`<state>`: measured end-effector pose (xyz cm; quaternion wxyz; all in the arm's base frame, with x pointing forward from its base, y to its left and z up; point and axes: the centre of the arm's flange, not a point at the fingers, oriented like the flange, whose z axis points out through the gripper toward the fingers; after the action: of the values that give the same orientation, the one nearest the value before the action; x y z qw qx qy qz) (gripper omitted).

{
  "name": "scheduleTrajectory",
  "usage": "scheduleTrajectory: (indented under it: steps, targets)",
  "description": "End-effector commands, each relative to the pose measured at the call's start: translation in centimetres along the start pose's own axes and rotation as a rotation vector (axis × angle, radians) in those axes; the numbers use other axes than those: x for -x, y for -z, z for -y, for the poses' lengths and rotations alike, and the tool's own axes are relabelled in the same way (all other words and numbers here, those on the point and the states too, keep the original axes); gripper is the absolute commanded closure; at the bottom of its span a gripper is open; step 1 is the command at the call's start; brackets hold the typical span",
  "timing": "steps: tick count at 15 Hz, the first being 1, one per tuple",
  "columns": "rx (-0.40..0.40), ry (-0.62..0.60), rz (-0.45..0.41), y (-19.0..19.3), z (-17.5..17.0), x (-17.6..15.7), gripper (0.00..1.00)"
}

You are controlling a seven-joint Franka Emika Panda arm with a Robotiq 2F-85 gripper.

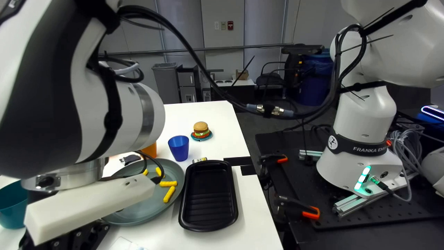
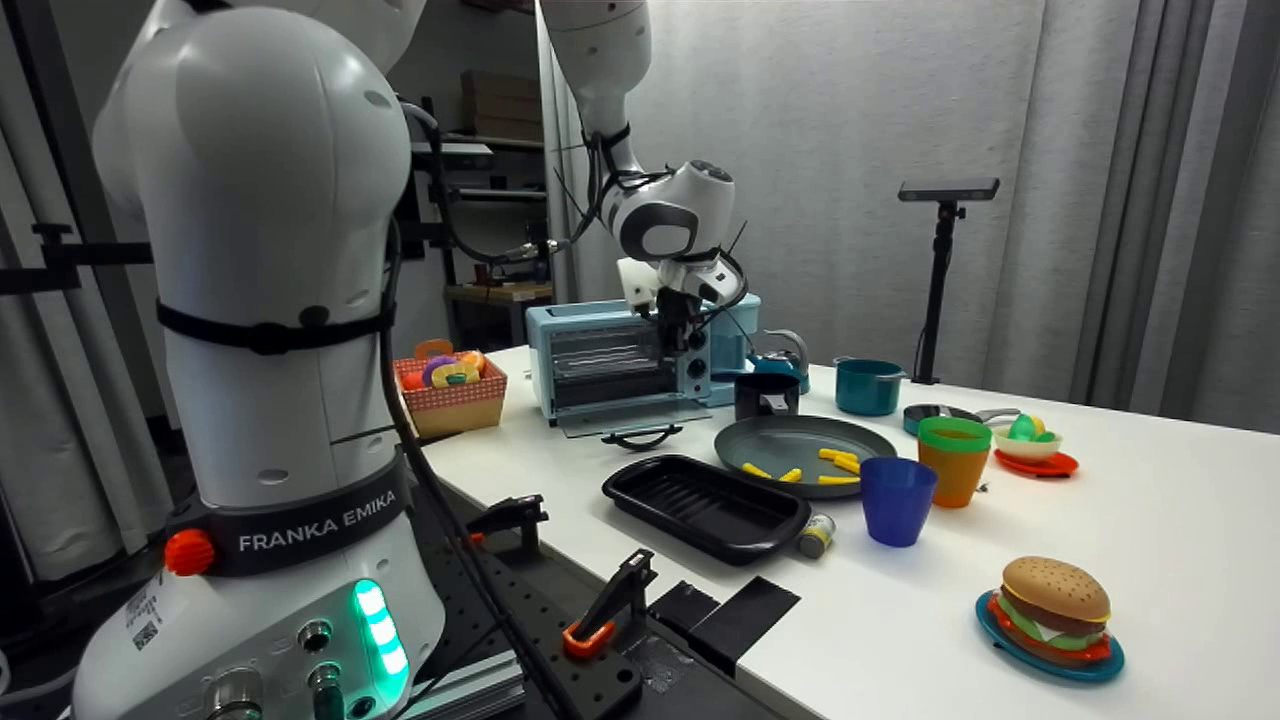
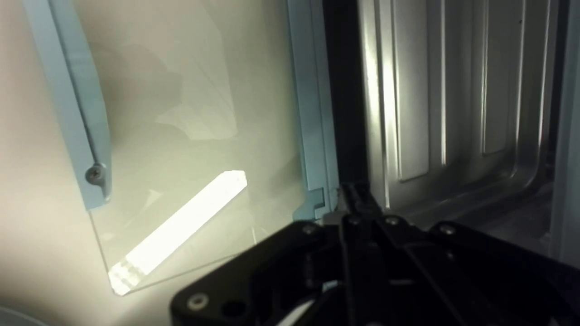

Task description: Close the door to the oven

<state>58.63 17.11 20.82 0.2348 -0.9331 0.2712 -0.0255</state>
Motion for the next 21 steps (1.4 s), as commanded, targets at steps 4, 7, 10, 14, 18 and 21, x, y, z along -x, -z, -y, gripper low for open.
scheduleTrajectory:
  steps: [4,7,10,14,18,21]
  targets:
    - [-0.092,-0.024,0.000,0.6,1.8,-1.7,1.00]
    - [-0.104,-0.030,-0.001,0.7,2.0,-2.1,1.00]
    - [-0.076,-0.028,0.000,0.9,1.4,-2.1,1.00]
    - [-0.057,-0.034,-0.004,1.2,0.9,-1.8,1.00]
    - [-0.032,-0.040,-0.011,1.8,0.4,-1.3,1.00]
    - [0.004,-0.044,-0.025,2.8,-0.4,-1.1,1.00]
